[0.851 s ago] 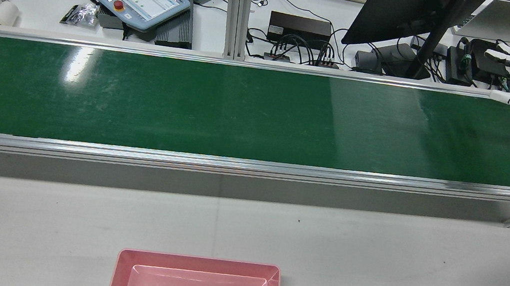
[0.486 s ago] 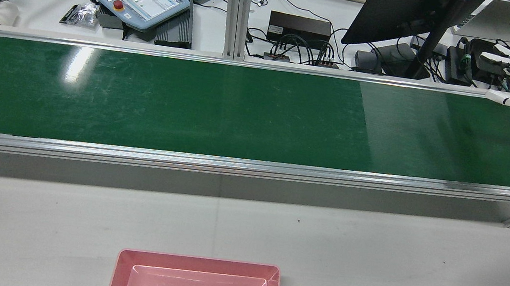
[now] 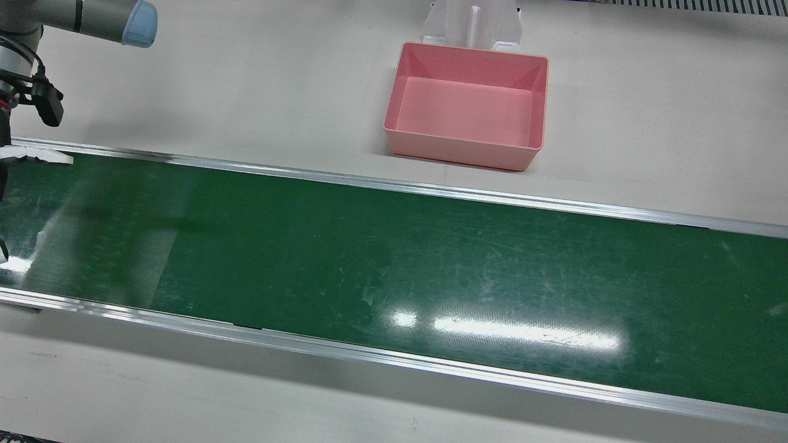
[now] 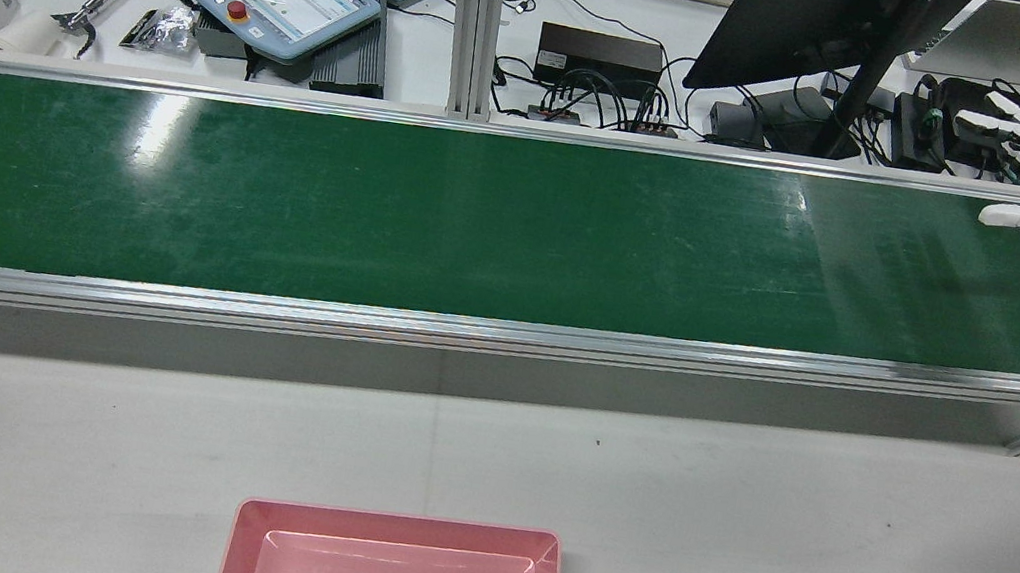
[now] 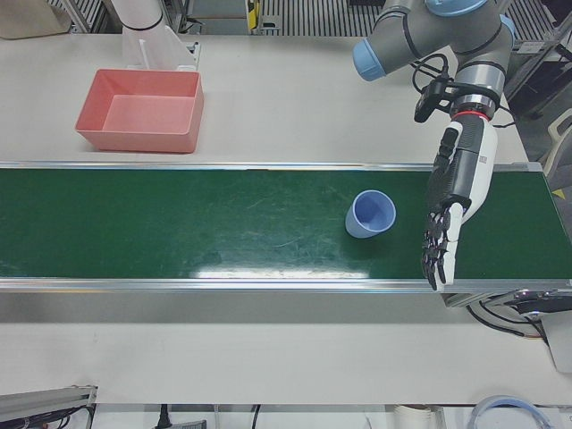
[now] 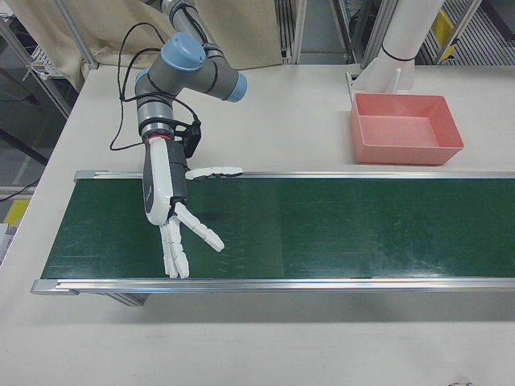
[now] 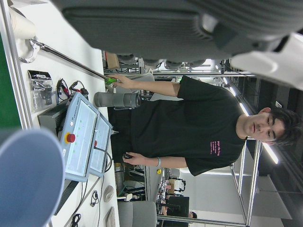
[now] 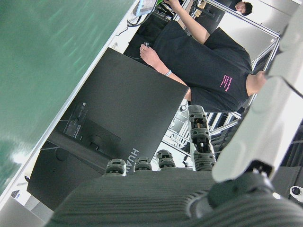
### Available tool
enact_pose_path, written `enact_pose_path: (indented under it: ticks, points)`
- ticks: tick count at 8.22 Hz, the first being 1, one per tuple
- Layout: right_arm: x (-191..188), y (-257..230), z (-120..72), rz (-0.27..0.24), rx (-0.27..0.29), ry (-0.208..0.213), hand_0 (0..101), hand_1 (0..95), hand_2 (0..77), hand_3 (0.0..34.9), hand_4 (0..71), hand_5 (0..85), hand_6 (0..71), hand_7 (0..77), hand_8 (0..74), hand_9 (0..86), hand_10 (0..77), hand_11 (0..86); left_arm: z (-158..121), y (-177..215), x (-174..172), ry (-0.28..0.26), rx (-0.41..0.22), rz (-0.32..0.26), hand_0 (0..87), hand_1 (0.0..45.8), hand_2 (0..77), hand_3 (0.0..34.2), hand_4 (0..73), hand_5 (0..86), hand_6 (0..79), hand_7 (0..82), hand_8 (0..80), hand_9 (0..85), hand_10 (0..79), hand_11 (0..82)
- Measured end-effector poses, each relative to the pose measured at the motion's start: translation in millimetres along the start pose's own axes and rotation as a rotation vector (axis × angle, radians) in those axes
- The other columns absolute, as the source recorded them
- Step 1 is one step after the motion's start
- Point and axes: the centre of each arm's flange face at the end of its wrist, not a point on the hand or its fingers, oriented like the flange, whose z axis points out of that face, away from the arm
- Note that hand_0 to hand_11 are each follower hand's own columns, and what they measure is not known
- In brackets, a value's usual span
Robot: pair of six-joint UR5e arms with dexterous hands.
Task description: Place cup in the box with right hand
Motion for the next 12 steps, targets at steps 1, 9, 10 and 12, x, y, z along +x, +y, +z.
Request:
enact_pose_path:
  ticks: [1, 9, 10, 12]
  points:
    - [2, -2, -0.6, -0.003, 0.003, 0.003, 46, 7.6, 8.2, 4.6, 8.7, 3.8, 2.2, 9.8, 1.1, 4.9, 1.6, 4.4, 0, 0, 0, 0.0, 0.0, 0.0, 0.0, 0.5, 0.5, 0.0, 1.1, 0.0, 0.0, 0.0, 0.0, 0.0, 0.0, 0.0]
    - [15, 3, 1.6, 0.003, -0.008, 0.027, 46, 8.7, 8.2, 0.5, 12.0, 3.8, 2.7, 10.9, 1.1, 4.9, 2.7, 6.0, 0, 0, 0, 0.0, 0.0, 0.0, 0.0, 0.5, 0.5, 0.0, 1.1, 0.5, 0.0, 0.0, 0.0, 0.0, 0.0, 0.0]
    - [15, 3, 1.8, 0.004, -0.009, 0.027, 47, 8.2, 2.2, 0.6, 14.7, 3.8, 2.7, 10.9, 1.1, 4.9, 2.7, 5.4, 0, 0, 0, 0.0, 0.0, 0.0, 0.0, 0.5, 0.5, 0.0, 1.1, 0.0, 0.0, 0.0, 0.0, 0.0, 0.0, 0.0]
    - [16, 4, 1.7, 0.007, -0.01, 0.028, 46, 9.8, 12.0, 0.7, 12.5, 3.8, 2.7, 12.5, 1.1, 4.9, 2.7, 5.4, 0, 0, 0, 0.0, 0.0, 0.0, 0.0, 0.5, 0.5, 0.0, 1.1, 0.5, 0.0, 0.0, 0.0, 0.0, 0.0, 0.0]
